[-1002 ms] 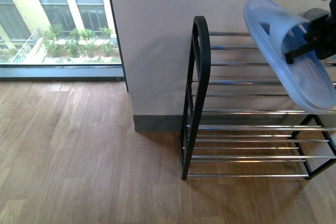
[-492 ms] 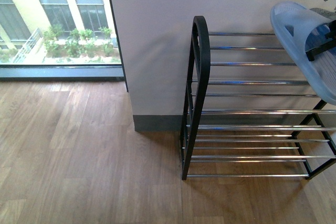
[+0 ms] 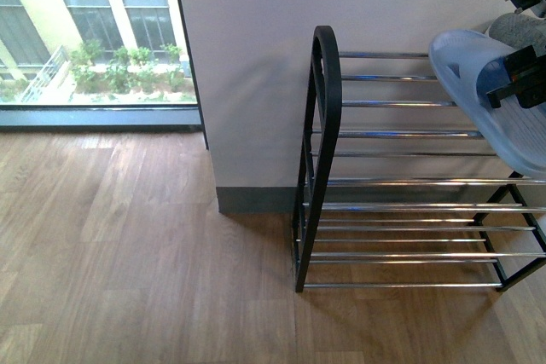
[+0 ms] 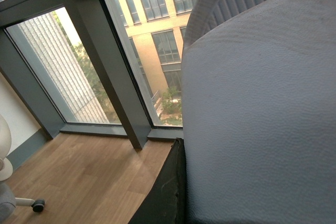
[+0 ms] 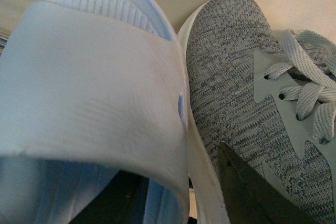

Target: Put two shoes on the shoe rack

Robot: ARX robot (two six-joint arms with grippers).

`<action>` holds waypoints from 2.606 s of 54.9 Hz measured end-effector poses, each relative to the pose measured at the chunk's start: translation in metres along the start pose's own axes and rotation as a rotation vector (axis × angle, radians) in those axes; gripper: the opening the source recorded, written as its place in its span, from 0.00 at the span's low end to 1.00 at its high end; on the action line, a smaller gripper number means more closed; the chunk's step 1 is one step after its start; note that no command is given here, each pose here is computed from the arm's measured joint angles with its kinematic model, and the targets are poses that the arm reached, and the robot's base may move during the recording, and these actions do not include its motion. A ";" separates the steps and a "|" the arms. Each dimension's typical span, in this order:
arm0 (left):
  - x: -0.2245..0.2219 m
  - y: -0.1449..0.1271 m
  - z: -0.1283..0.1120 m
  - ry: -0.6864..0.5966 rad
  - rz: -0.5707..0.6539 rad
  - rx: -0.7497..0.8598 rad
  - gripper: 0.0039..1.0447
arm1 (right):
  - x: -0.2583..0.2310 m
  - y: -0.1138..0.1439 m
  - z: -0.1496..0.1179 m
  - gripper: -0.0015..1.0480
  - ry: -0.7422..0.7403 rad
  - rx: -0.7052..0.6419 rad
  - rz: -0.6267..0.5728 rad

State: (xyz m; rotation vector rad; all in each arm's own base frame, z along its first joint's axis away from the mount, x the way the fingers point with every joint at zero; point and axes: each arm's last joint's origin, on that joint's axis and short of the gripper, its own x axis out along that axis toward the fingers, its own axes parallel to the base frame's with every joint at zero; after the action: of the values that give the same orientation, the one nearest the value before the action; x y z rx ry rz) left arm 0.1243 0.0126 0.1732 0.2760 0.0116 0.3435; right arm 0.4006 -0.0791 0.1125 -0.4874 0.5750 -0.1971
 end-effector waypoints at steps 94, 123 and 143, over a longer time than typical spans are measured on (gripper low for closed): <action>0.000 0.000 0.000 0.000 0.000 0.000 0.02 | -0.254 -0.007 -0.051 0.02 -0.567 0.480 0.188; 0.000 0.000 0.000 0.000 0.000 0.000 0.02 | -0.277 0.025 -0.075 0.02 -0.568 0.477 0.191; 0.000 0.000 0.000 0.000 0.000 0.000 0.02 | -0.283 0.026 -0.083 0.02 -0.593 0.481 0.186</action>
State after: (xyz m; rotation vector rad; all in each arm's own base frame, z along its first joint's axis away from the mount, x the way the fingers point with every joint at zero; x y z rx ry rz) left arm 0.1243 0.0127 0.1732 0.2761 0.0120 0.3435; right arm 0.1218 -0.0004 0.1728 -0.0105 -0.0189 -0.0035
